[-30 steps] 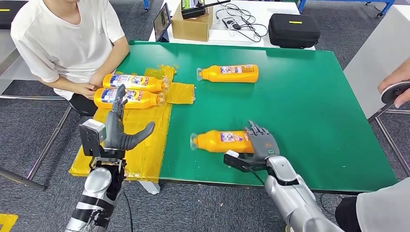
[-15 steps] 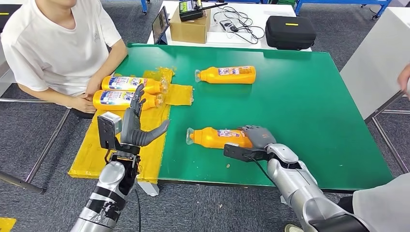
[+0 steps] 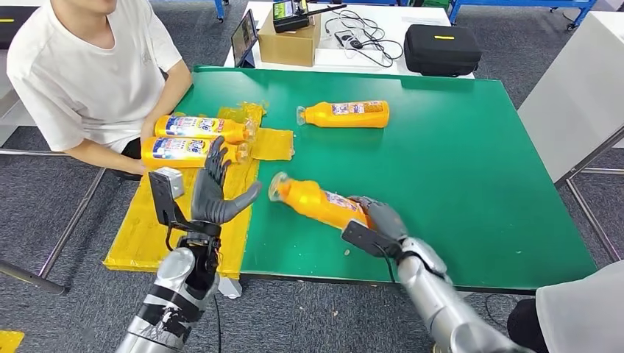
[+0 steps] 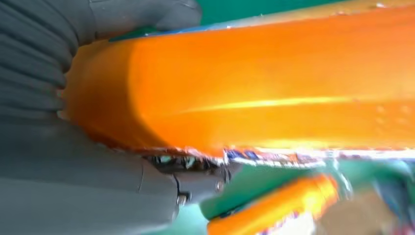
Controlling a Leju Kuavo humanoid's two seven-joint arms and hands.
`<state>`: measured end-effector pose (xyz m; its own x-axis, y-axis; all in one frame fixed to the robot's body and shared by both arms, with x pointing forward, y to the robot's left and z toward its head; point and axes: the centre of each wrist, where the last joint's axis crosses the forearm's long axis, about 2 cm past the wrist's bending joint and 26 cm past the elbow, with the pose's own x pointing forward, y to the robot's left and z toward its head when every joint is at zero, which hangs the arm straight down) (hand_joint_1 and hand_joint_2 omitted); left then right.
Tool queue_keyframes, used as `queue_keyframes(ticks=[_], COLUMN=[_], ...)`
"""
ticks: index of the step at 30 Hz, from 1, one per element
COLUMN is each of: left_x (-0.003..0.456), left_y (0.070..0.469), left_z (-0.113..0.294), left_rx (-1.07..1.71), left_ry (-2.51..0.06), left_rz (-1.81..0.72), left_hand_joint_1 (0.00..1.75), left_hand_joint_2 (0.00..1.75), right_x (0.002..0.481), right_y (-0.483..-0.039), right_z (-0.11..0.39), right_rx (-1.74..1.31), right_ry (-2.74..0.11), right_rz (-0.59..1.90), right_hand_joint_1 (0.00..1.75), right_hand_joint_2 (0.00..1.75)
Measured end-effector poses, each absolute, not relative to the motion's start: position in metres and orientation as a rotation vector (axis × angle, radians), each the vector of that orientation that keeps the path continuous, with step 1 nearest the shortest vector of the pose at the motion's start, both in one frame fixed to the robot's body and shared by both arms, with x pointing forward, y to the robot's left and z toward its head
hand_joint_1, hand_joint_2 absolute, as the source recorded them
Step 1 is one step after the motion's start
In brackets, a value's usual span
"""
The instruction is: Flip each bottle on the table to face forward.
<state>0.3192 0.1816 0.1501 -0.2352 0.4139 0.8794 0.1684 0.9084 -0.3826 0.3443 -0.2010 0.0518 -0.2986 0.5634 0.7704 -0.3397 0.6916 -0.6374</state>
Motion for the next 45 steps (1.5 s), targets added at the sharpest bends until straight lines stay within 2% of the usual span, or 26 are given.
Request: queue_keyframes(ticks=[3,6,12,16,19,23,32,45], left_x=[0.306,0.292,0.280,0.263,0.244,0.234,0.225,0.231], left_y=[0.173,0.165,0.155,0.140,0.126,0.116,0.111,0.114], left_z=[0.137,0.125,0.117,0.108,0.100,0.098,0.104,0.123], left_rx=[-0.399,-0.394,-0.389,-0.336,-0.368,-0.476,-0.589,-0.665], left_ry=[-1.734,-1.703,-1.701,-1.809,-1.830,-1.818,-1.904,-1.974], left_rz=[0.386,0.397,0.321,0.000,-0.128,-0.155,-0.241,-0.260], left_hand_joint_1=[0.00,0.00,0.00,0.00,0.00,0.00,0.00,0.00], left_hand_joint_2=[1.75,1.75,1.75,1.75,1.75,1.75,1.75,1.75], right_x=[0.318,0.305,0.294,0.285,0.282,0.282,0.273,0.283], right_y=[-0.184,-0.178,-0.183,-0.193,-0.197,-0.190,-0.128,-0.107], right_z=[0.052,0.073,0.102,0.128,0.142,0.143,0.096,0.090], right_rx=[-0.286,-0.413,-0.476,-0.544,-0.528,-0.400,0.020,0.074], right_ry=[-1.878,-2.007,-2.119,-2.210,-2.258,-2.265,-2.060,-1.970], right_rz=[0.479,0.165,-0.026,-0.202,-0.256,-0.172,0.544,0.753], right_hand_joint_1=[1.75,1.75,1.75,1.75,1.75,1.75,1.75,1.75], right_hand_joint_2=[1.75,1.75,1.75,1.75,1.75,1.75,1.75,1.75])
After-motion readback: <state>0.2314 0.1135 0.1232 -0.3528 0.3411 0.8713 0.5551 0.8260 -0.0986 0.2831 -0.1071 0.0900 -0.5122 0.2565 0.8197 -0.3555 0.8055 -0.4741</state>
